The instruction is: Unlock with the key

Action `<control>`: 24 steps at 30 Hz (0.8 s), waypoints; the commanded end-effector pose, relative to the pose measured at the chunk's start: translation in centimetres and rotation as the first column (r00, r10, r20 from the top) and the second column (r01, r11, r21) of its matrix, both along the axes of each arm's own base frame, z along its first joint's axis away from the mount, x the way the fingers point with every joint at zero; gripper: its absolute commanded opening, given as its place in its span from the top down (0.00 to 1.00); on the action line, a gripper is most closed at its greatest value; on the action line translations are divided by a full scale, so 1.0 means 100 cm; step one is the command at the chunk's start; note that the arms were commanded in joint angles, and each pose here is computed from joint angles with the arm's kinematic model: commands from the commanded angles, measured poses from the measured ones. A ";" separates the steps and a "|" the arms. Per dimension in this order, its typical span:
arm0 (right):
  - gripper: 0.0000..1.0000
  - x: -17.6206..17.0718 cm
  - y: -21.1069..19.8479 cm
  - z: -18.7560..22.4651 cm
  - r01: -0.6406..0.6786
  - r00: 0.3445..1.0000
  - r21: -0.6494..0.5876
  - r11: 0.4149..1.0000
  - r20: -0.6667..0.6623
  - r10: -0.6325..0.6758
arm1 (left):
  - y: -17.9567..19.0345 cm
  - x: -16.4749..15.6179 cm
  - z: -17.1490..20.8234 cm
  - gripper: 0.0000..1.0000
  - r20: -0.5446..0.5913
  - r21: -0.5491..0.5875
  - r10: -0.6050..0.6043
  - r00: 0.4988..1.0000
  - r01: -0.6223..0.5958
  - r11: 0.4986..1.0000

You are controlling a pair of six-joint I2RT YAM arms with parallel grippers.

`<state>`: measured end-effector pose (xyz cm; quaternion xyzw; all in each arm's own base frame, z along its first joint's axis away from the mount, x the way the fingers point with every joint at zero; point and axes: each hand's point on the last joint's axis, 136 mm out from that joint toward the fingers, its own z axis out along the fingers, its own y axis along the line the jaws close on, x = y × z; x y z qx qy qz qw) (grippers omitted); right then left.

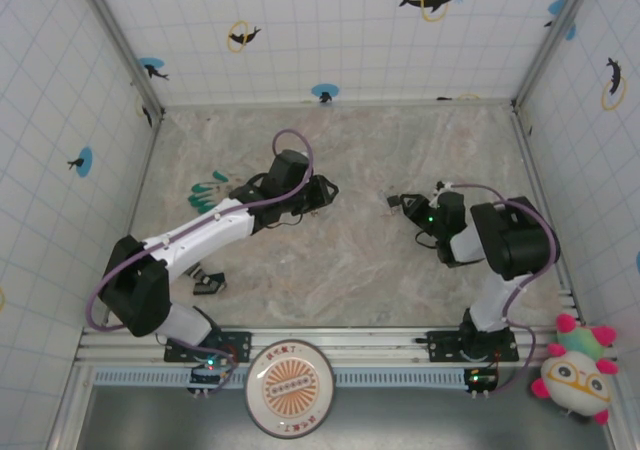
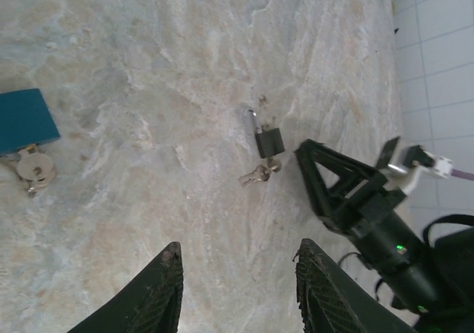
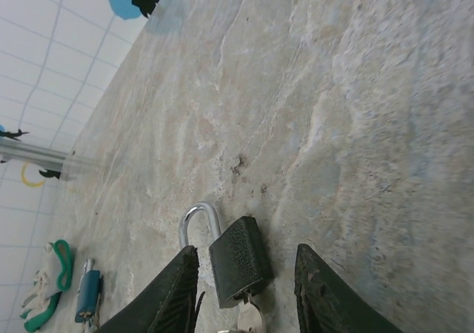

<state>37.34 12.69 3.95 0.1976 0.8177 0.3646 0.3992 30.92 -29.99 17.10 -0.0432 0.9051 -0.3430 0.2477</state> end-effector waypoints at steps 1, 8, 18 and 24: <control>0.59 -0.008 -0.015 0.005 0.034 0.999 -0.086 0.996 -0.002 -0.034 | 0.015 0.006 0.002 0.52 0.019 0.012 0.056 0.998 -0.056 0.998; 0.00 -0.025 -0.036 0.027 0.066 0.998 -0.205 0.977 0.011 -0.065 | 0.043 0.013 0.001 0.26 0.047 0.093 0.124 0.991 -0.128 0.987; 0.01 -0.040 -0.060 0.071 0.101 0.995 -0.396 0.913 0.032 -0.096 | 0.096 0.029 -0.002 0.02 0.128 0.258 0.226 0.966 -0.252 0.933; 0.01 -0.043 -0.082 0.105 0.164 0.984 -0.594 0.788 0.048 -0.169 | 0.127 0.049 0.000 0.02 0.201 0.401 0.243 0.949 -0.306 0.864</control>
